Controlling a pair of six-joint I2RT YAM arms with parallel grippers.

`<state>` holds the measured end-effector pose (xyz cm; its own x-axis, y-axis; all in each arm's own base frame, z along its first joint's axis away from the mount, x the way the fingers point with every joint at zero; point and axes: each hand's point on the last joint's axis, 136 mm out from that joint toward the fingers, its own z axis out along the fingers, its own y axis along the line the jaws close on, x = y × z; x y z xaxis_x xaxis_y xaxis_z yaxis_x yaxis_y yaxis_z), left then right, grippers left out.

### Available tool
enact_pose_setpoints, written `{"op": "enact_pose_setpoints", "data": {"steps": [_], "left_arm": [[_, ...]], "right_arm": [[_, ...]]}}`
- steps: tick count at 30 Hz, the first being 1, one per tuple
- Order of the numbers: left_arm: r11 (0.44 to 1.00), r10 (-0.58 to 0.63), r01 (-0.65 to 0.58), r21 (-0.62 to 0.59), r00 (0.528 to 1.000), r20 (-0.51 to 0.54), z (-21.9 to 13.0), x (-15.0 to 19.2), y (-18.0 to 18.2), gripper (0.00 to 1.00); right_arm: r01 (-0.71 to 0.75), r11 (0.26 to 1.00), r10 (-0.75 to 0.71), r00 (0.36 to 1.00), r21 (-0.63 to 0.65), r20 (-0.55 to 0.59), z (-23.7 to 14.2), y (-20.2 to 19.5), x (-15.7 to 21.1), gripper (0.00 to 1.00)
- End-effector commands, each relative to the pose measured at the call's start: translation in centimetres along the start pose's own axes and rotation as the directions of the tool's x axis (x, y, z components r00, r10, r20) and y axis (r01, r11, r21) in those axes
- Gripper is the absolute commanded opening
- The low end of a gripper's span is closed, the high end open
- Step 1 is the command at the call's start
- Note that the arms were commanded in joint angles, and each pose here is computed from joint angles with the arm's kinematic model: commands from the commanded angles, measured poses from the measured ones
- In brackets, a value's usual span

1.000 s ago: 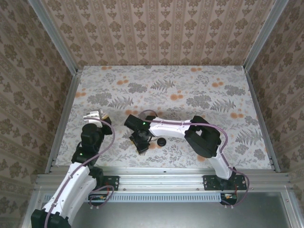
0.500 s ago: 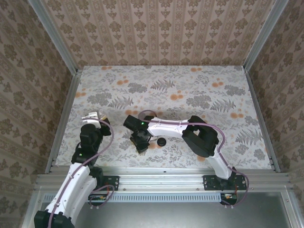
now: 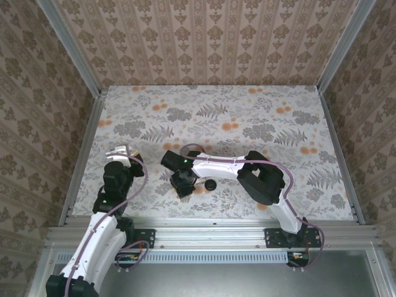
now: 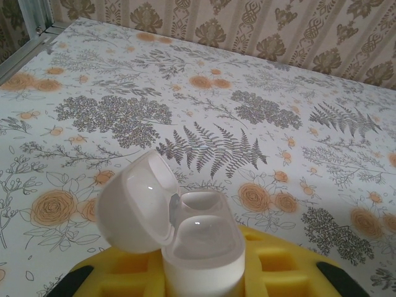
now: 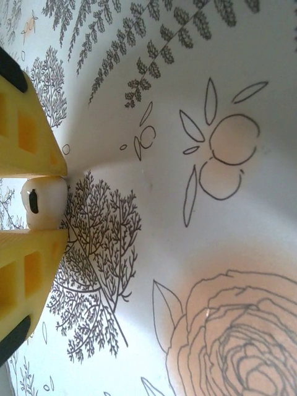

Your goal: Insert wireless bluetooth earbuds into charging case

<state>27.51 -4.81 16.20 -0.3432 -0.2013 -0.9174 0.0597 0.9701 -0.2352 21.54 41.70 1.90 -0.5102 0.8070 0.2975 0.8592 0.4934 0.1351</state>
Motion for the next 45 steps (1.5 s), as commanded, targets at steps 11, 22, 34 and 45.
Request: {"op": "enact_pose_setpoints", "data": {"steps": [11, 22, 34, 45], "left_arm": [[0.984, -0.021, 0.02, 0.177, 1.0, 0.003, -0.1, -0.2, -3.0, 0.11], [0.863, 0.094, -0.069, 0.501, 0.995, -0.026, 0.1, 0.5, -9.5, 0.1], [0.633, 0.308, -0.275, 0.724, 0.947, 0.09, -2.4, 1.8, -16.0, 0.09], [0.547, 0.347, -0.382, 0.744, 0.913, 0.214, -2.8, 0.8, -17.4, 0.09]], "right_arm": [[0.12, 0.936, -0.061, 0.981, -0.331, 0.184, -5.9, 3.3, -5.1, 0.24], [0.626, 0.545, -0.361, 0.775, -0.557, 0.518, -17.9, 8.1, -9.4, 0.25], [0.922, -0.049, -0.552, 0.295, -0.383, 0.78, -25.0, 8.6, -4.5, 0.25], [0.902, -0.254, -0.578, 0.147, -0.349, 0.803, -25.2, 6.3, -0.9, 0.25]]}}
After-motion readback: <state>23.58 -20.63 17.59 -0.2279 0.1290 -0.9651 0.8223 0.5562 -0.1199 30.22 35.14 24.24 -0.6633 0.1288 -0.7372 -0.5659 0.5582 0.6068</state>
